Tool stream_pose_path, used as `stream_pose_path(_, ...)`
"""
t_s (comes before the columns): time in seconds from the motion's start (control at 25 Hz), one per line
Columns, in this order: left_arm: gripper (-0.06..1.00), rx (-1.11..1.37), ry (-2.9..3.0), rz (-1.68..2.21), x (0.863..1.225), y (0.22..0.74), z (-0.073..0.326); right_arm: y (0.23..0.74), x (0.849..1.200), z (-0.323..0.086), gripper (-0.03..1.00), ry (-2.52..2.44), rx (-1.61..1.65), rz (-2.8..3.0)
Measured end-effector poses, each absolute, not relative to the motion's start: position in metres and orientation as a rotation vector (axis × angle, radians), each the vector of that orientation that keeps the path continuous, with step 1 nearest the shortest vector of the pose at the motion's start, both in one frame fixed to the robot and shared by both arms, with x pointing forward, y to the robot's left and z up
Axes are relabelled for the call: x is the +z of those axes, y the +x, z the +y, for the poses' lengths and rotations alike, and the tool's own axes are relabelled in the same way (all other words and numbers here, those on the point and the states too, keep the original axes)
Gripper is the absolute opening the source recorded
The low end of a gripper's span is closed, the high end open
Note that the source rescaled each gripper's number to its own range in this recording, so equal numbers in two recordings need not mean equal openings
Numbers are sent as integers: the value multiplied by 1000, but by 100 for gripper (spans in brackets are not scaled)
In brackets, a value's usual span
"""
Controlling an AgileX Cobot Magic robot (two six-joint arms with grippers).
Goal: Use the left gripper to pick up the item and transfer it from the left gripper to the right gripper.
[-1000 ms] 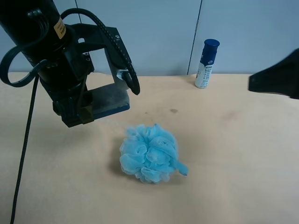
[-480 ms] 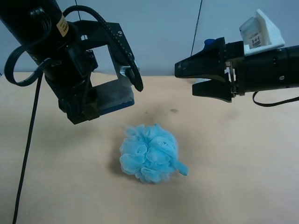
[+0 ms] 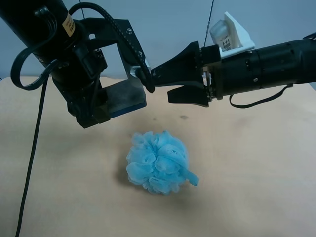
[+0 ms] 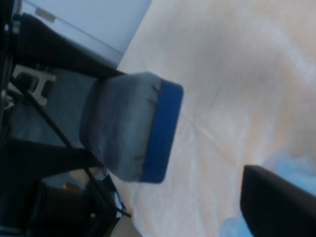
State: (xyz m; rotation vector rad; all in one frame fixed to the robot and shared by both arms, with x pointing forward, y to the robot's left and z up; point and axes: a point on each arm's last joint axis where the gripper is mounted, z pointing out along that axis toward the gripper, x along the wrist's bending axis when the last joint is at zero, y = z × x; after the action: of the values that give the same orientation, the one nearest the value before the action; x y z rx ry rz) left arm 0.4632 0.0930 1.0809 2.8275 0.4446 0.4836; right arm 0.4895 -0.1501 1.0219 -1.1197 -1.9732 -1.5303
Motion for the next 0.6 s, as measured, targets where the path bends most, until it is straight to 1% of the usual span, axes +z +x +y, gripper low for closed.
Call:
stream_pose_path(0.16, 0, 487, 2821, 440, 1081, 463, 93, 500, 1020, -147, 100, -1136, -1547, -1940)
stream_pose_path(0.6, 0, 440, 2721, 394, 1083, 463, 82, 505, 1014, -144, 100, -1139, -1578, -1875)
